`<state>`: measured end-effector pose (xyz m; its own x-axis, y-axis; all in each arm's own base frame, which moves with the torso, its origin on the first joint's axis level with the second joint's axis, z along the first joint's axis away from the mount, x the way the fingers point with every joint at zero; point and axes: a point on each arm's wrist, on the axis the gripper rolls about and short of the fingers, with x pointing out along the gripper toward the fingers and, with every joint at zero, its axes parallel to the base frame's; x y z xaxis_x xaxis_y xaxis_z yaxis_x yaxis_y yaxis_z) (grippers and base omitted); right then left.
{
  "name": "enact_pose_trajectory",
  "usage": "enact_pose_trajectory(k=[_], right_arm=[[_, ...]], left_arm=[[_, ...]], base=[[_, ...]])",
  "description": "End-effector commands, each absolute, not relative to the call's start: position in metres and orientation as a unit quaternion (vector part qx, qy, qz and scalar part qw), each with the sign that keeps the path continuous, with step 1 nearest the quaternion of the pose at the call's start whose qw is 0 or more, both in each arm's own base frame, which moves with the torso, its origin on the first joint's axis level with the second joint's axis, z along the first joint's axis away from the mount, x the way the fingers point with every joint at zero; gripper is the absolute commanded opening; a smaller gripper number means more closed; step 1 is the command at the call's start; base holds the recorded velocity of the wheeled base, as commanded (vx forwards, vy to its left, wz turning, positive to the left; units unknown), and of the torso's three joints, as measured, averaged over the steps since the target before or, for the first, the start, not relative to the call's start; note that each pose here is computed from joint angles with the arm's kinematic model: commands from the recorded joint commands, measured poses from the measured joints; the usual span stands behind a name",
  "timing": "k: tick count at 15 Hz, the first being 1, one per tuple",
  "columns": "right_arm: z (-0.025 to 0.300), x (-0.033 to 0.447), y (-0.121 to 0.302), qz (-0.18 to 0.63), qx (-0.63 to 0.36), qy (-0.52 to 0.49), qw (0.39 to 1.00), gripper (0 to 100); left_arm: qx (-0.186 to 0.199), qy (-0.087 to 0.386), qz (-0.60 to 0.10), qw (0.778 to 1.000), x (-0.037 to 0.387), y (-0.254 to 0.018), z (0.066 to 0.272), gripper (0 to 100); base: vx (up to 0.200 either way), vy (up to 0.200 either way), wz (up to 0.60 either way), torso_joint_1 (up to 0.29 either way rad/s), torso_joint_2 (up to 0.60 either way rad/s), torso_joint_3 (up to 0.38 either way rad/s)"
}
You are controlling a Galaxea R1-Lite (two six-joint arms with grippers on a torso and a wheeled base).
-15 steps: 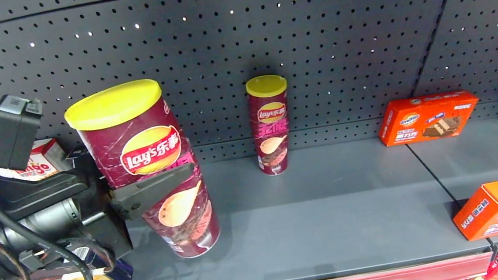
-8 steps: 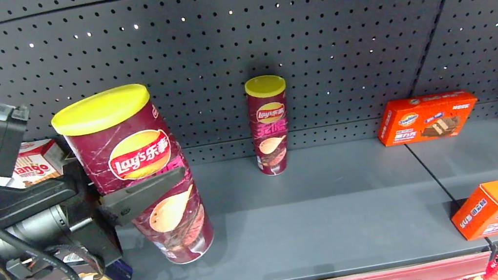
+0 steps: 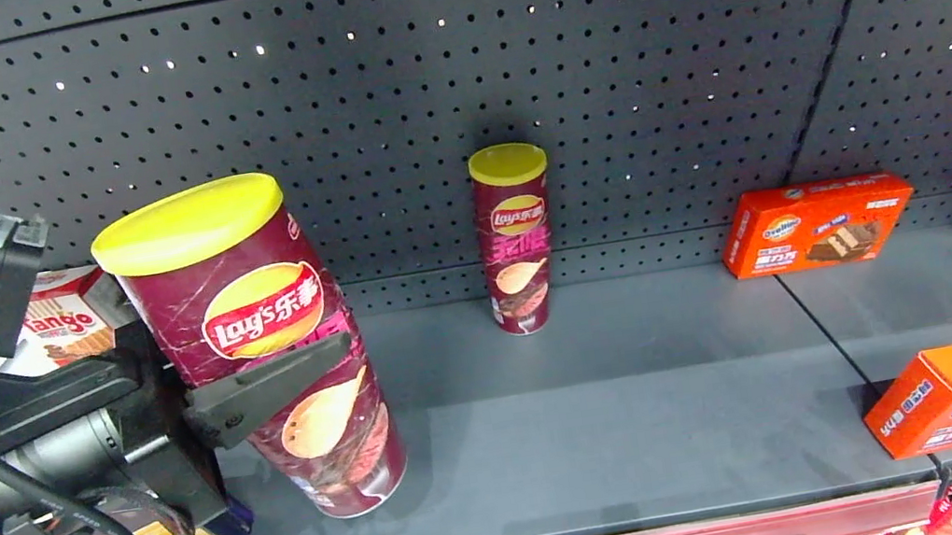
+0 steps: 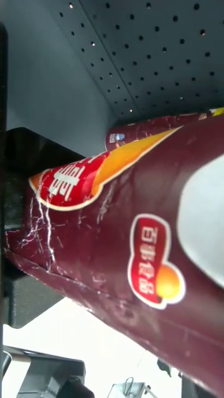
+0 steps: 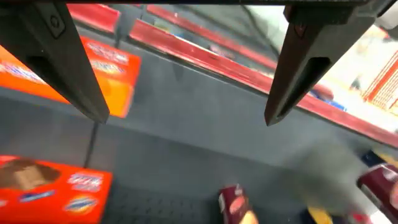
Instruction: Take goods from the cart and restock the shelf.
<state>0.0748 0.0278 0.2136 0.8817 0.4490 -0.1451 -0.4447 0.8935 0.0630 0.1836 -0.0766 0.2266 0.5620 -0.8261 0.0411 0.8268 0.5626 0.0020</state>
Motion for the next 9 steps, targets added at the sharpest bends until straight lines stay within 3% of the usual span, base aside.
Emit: enact_pose_trajectory(k=[1, 3, 9], right_arm=[[0.216, 0.110, 0.038, 0.217, 0.009, 0.126, 0.968, 100], [0.227, 0.140, 0.049, 0.211, 0.005, 0.135, 0.968, 100], [0.245, 0.221, 0.080, 0.350, -0.053, 0.052, 0.934, 100]], left_arm=[[-0.009, -0.018, -0.468, 0.883, 0.183, -0.077, 0.226, 0], [-0.008, -0.025, -0.469, 0.883, 0.184, -0.077, 0.230, 0], [-0.012, -0.022, -0.471, 0.882, 0.185, -0.078, 0.230, 0]], base=[[0.000, 0.000, 0.00, 0.000, 0.00, 0.000], [0.000, 0.000, 0.00, 0.000, 0.00, 0.000], [0.000, 0.000, 0.00, 0.000, 0.00, 0.000]])
